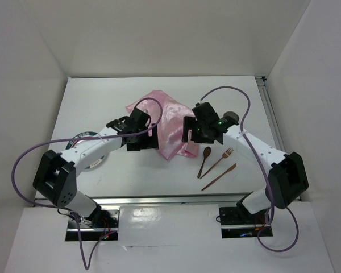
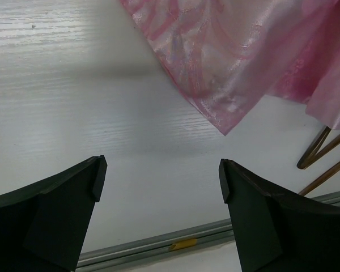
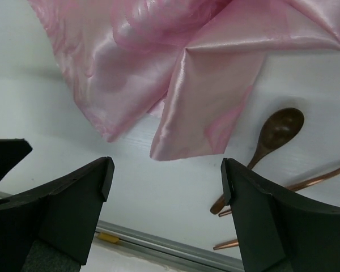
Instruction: Set the dinner table for one person
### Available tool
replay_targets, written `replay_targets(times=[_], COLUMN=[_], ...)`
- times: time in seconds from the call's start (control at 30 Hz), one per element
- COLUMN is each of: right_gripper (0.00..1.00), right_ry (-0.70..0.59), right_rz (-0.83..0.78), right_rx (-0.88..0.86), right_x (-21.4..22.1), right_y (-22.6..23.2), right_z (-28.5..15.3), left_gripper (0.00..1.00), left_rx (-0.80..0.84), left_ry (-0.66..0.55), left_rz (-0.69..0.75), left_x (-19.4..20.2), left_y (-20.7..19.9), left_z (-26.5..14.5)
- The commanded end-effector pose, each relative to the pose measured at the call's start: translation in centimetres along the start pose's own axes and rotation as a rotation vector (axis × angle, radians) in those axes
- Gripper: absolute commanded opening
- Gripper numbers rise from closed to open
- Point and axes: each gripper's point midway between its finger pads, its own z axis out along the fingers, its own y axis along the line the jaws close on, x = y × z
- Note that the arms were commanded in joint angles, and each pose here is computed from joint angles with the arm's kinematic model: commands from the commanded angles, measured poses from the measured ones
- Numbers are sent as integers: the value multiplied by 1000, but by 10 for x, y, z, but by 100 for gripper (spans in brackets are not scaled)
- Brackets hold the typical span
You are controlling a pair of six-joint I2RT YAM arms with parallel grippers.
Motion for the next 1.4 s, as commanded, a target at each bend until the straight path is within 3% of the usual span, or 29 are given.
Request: replay_targets(times=[0.0,0.1,0.23,0.27,0.33,0.37,0.5,0.67,0.8,1.1,1.37], right_gripper=[89,87,72,57,41,26,2,0,0,0,0], right_ry=[-16,-19,11,14,12,-1,-39,-37,-27,-17,-24], right_rz=[3,-6,19,28,25,25,27,50,55,88,95], right_rx=[-2,-3,107,122,156,162,164,172,85,83,60], right_x=[-8,-16,-15,-15,-14,-17,-19,-13,-2,2,-3], right_y=[11,18,4,2,-4,-5,-10,-26,-24,-40,-41], right_z=[21,42,67,70,72,66,50,37,33,28,23], left_gripper=[100,100,100,98,94,90,88,87,83,84,84], left_rx=[59,111,140,137,138,136,119,82,171,47,45], left_ry=[-34,-18,-5,18,39,58,122,146,166,164,155], left_rz=[-49,-47,-55,-65,-66,-66,-124,-174,-197,-249,-270], left_x=[-16,-18,-13,-8,-4,0,18,32,40,44,53], left_y=[-18,-30,-34,-33,-33,-33,-42,-53,-74,-56,-48], left_z=[-4,-1,1,6,10,14,27,45,50,82,88])
